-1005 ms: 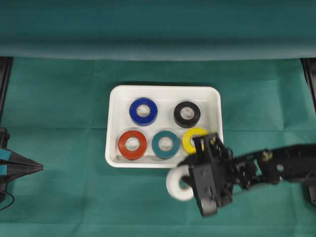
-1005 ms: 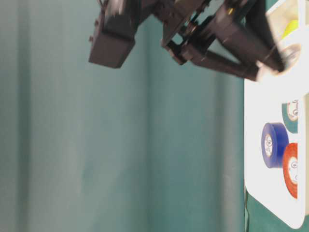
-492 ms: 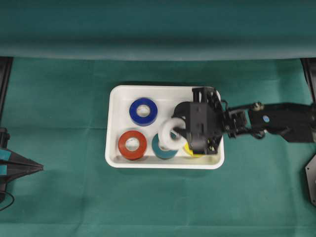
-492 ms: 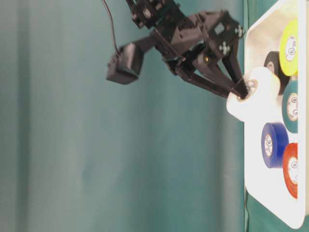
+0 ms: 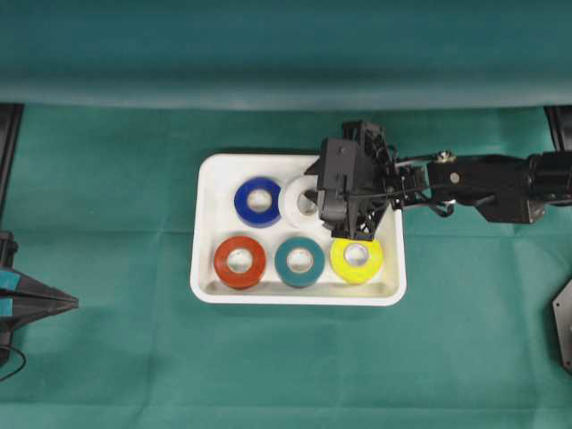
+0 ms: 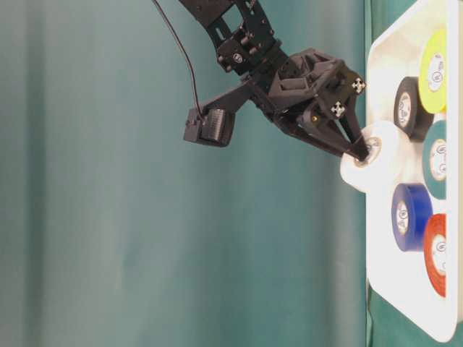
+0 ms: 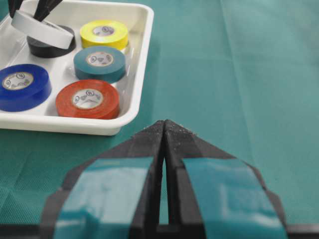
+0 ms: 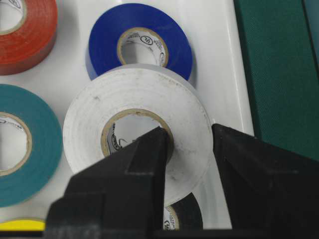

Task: Put the tape into the white case with the right arm.
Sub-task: 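Carry the white tape roll into the tray between blue and black rolls, release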

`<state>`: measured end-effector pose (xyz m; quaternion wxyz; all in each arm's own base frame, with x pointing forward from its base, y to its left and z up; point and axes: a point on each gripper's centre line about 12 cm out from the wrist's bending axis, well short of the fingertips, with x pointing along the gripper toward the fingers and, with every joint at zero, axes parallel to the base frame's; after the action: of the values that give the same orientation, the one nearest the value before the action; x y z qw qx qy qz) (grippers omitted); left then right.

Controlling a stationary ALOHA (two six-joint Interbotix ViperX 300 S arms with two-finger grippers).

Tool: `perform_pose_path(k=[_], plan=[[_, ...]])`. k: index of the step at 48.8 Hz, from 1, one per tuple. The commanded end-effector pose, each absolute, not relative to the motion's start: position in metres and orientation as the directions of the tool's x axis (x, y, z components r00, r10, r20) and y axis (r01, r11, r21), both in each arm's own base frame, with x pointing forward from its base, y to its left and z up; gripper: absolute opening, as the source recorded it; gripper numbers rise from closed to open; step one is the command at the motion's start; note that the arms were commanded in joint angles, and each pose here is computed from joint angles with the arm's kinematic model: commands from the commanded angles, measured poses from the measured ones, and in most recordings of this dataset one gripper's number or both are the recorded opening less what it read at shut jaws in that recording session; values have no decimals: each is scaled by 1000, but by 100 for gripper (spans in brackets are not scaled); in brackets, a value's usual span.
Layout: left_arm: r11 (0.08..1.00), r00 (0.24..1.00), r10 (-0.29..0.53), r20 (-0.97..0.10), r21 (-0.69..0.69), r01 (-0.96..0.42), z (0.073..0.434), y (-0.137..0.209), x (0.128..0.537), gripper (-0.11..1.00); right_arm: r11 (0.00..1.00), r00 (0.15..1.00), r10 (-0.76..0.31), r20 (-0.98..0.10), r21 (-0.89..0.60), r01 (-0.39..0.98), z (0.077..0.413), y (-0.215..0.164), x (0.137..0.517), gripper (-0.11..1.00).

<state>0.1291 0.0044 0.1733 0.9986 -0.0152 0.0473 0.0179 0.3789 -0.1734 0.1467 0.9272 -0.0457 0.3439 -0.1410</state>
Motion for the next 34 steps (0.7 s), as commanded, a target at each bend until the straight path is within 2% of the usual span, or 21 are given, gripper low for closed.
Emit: perform_pose_path(k=[1,21,26,32,34], plan=[[999,996,36,-81,-30,-39,178,5,130,0,954,751,-299,-588,-185,235,162,-176,385,2],[999,996,36,-81,-30,-39,178,5,130,0,953,744,-302,-596,-186,239,160,-176,383,3],[999,996,36,-80,-30,-39,179,5,130,0,954,744,-301,-596,-182,240,160,-175,383,25],[999,996,36,-81,-30,-39,178,5,130,0,953,744,-302,-596,-181,242,161,-174,380,62],[999,996,36,-83,-30,-39,178,5,130,0,953,744,-302,-596,-181,242,161,-174,379,70]])
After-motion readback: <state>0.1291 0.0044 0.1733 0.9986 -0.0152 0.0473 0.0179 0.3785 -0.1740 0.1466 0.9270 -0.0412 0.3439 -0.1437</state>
